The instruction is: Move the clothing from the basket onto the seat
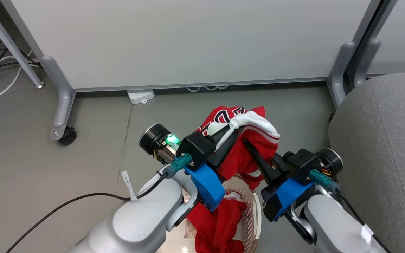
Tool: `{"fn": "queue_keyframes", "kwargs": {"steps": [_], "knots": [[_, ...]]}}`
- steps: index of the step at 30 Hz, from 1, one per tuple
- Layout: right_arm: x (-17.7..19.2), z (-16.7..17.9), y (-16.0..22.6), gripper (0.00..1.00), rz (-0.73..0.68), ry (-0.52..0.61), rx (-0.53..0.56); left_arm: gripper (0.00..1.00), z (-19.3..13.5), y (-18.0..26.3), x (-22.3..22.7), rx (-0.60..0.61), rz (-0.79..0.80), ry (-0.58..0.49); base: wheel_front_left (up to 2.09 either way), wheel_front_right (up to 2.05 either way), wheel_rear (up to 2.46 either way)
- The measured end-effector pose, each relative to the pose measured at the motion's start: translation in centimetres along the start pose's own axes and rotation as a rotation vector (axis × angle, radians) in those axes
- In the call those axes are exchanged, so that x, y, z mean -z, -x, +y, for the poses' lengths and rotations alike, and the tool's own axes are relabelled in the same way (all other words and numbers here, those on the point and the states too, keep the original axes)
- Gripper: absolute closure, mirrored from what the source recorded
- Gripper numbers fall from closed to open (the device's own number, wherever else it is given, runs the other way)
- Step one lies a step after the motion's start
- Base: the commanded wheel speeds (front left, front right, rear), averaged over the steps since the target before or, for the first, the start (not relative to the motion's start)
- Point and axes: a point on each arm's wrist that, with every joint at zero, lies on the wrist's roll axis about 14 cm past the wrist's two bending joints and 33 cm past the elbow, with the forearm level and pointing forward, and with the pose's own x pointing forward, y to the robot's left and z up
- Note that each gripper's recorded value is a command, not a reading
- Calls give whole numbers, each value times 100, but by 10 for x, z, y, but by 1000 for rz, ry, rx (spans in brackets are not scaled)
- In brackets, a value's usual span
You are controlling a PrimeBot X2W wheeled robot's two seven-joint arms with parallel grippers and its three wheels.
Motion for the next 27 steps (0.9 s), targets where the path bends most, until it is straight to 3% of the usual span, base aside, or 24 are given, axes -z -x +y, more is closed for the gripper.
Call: {"fn": "queue_keyframes", "kwargs": {"steps": [13,14,15,27], "knots": [[-2,-2,0,100,-4,-5,3,100,1,-1,1,-2,1,-1,0,0,0],[-2,-2,0,100,-4,-5,3,38,2,-1,1,-3,-1,-1,0,0,0],[-2,-2,0,100,-5,-5,4,0,2,-1,1,-5,-3,-2,0,0,0],[-1,-10,1,100,-7,-15,23,0,3,-4,2,-10,-8,1,0,0,0]]}}
